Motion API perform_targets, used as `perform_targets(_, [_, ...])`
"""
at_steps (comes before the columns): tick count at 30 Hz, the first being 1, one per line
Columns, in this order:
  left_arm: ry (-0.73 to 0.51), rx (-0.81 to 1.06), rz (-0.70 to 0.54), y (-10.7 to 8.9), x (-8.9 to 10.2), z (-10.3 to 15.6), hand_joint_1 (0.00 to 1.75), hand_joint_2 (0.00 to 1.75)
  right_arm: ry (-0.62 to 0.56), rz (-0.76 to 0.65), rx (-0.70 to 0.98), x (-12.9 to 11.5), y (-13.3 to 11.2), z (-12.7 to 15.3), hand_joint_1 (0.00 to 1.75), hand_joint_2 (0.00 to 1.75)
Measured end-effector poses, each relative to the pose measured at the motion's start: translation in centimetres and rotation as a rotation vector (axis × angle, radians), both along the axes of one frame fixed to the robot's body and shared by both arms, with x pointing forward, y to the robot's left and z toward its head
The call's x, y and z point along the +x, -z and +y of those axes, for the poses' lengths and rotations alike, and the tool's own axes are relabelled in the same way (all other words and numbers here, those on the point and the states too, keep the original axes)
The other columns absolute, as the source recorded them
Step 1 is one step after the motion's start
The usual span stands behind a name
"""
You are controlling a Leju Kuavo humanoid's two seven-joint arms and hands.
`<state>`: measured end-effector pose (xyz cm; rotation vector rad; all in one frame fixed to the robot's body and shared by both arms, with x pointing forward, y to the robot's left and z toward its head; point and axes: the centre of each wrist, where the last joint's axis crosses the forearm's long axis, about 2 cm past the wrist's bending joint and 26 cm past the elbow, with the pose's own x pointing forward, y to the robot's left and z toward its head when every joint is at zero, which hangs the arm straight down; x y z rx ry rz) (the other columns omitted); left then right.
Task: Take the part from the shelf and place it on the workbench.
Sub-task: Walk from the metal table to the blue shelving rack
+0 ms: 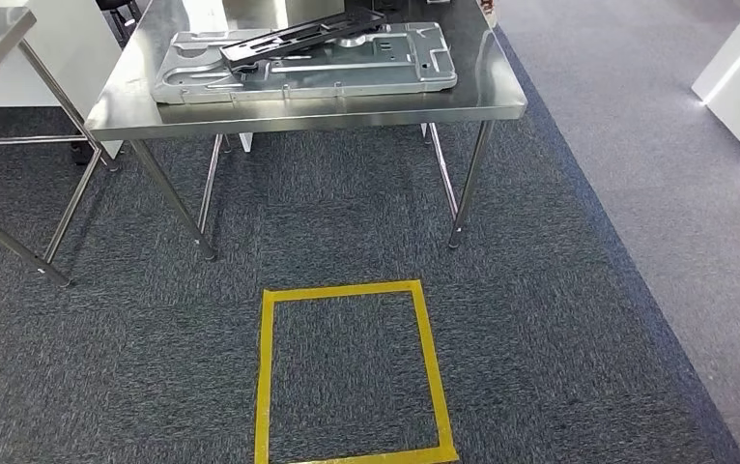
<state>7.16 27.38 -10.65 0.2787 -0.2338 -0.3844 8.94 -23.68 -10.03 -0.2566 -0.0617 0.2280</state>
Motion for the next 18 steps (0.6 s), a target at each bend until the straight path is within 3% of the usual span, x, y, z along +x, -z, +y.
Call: perform_targets(18, [-0.004,0.017,-0.002,0.0,0.0,0.8,0.00,0.00,0.012,-0.037,0.022,1.4,-0.4,0.7,0.00,1.75])
